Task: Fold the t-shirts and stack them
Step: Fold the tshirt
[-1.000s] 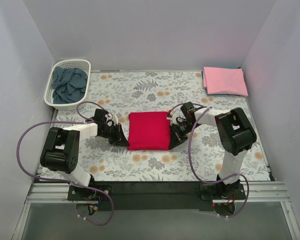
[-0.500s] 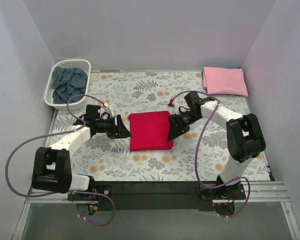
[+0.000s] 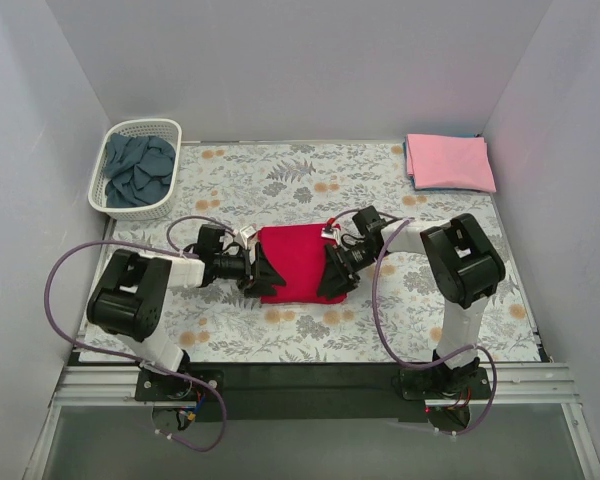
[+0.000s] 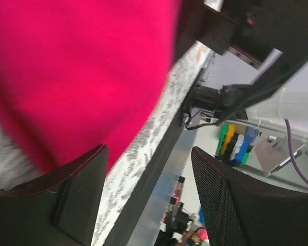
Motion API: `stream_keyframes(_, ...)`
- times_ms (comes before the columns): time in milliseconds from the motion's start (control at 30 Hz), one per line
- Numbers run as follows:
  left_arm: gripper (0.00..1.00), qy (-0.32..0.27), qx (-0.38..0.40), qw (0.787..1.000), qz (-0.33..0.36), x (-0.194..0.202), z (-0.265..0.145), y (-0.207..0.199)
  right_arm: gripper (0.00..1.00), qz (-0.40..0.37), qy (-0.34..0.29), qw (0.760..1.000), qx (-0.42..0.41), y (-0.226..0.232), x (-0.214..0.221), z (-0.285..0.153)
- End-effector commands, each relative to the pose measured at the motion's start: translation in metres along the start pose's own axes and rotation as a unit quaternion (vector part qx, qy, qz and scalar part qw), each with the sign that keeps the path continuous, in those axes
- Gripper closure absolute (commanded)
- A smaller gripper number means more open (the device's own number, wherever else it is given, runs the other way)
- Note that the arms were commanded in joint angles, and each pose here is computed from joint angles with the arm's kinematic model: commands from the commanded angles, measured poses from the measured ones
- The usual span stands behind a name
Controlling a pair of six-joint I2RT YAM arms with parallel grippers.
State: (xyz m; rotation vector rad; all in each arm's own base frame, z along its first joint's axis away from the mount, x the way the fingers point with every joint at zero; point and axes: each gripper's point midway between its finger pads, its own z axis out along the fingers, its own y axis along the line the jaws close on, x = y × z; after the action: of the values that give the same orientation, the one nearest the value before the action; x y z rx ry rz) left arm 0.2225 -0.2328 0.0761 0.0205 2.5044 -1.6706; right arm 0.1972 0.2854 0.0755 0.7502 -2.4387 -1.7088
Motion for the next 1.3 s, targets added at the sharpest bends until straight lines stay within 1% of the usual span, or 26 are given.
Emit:
stream_keyframes(0,0.36,-0.009,-0.029,0.999,-0.026,-0.004,0.004,0.027,0.02,0.031,-0.004,1.0,-0.002,-0.02,0.009,-0.002)
stream_keyframes(33,0.36,-0.008,-0.048,0.998,-0.043,-0.005,0.004,0.043,0.02,0.047,-0.005,0.999,0.01,-0.032,0.011,-0.004)
stream_keyframes(100,0.36,-0.007,-0.049,0.997,-0.055,-0.008,0.001,0.048,0.02,0.056,-0.009,0.998,0.019,-0.039,0.011,-0.008)
stream_keyframes(133,0.36,-0.004,-0.042,0.998,-0.042,-0.009,0.0,0.047,0.02,0.045,-0.011,0.999,0.024,-0.04,0.01,-0.011)
stream_keyframes(200,0.36,0.007,-0.019,1.0,-0.013,-0.008,-0.007,0.027,0.02,0.053,0.004,0.998,0.016,-0.027,0.016,-0.018)
stream_keyframes(233,0.36,0.009,-0.004,1.0,0.005,-0.006,-0.011,0.017,0.02,-0.003,0.0,1.0,0.011,-0.014,0.004,-0.025)
stream_keyframes(267,0.36,0.009,0.01,0.999,0.032,-0.005,-0.015,0.007,0.02,-0.018,0.0,1.0,0.01,-0.004,0.0,-0.03)
stream_keyframes(300,0.36,-0.002,0.036,0.996,0.08,-0.009,-0.024,-0.019,0.02,-0.029,-0.003,1.0,0.009,0.007,-0.005,-0.036)
stream_keyframes(333,0.35,-0.009,0.042,0.994,0.1,-0.012,-0.028,-0.029,0.02,-0.072,-0.025,0.997,0.006,0.026,-0.024,-0.047)
stream_keyframes(400,0.34,-0.03,0.052,0.99,0.13,-0.026,-0.034,-0.054,0.02,-0.105,-0.056,0.993,0.015,0.039,-0.05,-0.064)
stream_keyframes(433,0.34,-0.038,0.053,0.989,0.134,-0.033,-0.034,-0.059,0.02,-0.112,-0.065,0.991,0.036,0.033,-0.062,-0.07)
stream_keyframes(467,0.34,-0.051,0.057,0.986,0.148,-0.045,-0.034,-0.067,0.02,-0.144,-0.081,0.985,0.048,0.041,-0.086,-0.079)
stream_keyframes(533,0.34,-0.072,0.052,0.985,0.145,-0.071,-0.031,-0.073,0.02,-0.138,-0.091,0.985,0.055,0.029,-0.108,-0.083)
stream_keyframes(567,0.34,-0.084,0.055,0.983,0.157,-0.082,-0.029,-0.077,0.02,-0.151,-0.105,0.981,0.059,0.032,-0.127,-0.09)
stream_keyframes(633,0.34,-0.1,0.045,0.983,0.145,-0.107,-0.022,-0.072,0.02,-0.141,-0.117,0.981,0.059,0.021,-0.148,-0.089)
stream_keyframes(700,0.34,-0.113,0.052,0.982,0.145,-0.124,-0.017,-0.071,0.02,-0.152,-0.138,0.977,0.06,0.018,-0.173,-0.091)
stream_keyframes(733,0.34,-0.115,0.05,0.983,0.131,-0.135,-0.01,-0.063,0.02,-0.136,-0.137,0.98,0.059,0.004,-0.178,-0.086)
stream_keyframes(800,0.34,-0.127,0.05,0.981,0.135,-0.15,-0.006,-0.059,0.02,-0.133,-0.147,0.979,0.055,-0.002,-0.195,-0.084)
stream_keyframes(833,0.34,-0.127,0.05,0.982,0.13,-0.154,-0.002,-0.053,0.02,-0.115,-0.145,0.981,0.056,-0.019,-0.197,-0.078)
stream_keyframes(900,0.34,-0.136,0.032,0.984,0.109,-0.168,0.006,-0.028,0.02,-0.111,-0.152,0.98,0.06,-0.037,-0.205,-0.074)
stream_keyframes(933,0.34,-0.135,0.031,0.986,0.091,-0.171,0.007,-0.02,0.02,-0.083,-0.151,0.983,0.065,-0.057,-0.203,-0.07)
stream_keyframes(1000,0.34,-0.143,0.016,0.988,0.057,-0.177,0.009,0.011,0.02,-0.069,-0.154,0.983,0.071,-0.077,-0.204,-0.067)
stream_keyframes(1067,0.34,-0.154,0.003,0.987,0.038,-0.185,0.004,0.03,0.02,-0.052,-0.16,0.982,0.089,-0.103,-0.201,-0.071)
stream_keyframes(1167,0.35,-0.162,-0.012,0.987,0.012,-0.192,-0.003,0.053,0.02,-0.055,-0.171,0.979,0.1,-0.111,-0.207,-0.083)
stream_keyframes(1200,0.35,-0.164,-0.007,0.986,0.016,-0.194,-0.007,0.048,0.02,-0.059,-0.177,0.977,0.103,-0.109,-0.21,-0.088)
stream_keyframes(1267,0.35,-0.169,-0.006,0.985,0.028,-0.2,-0.017,0.038,0.02,-0.092,-0.195,0.97,0.112,-0.085,-0.223,-0.105)
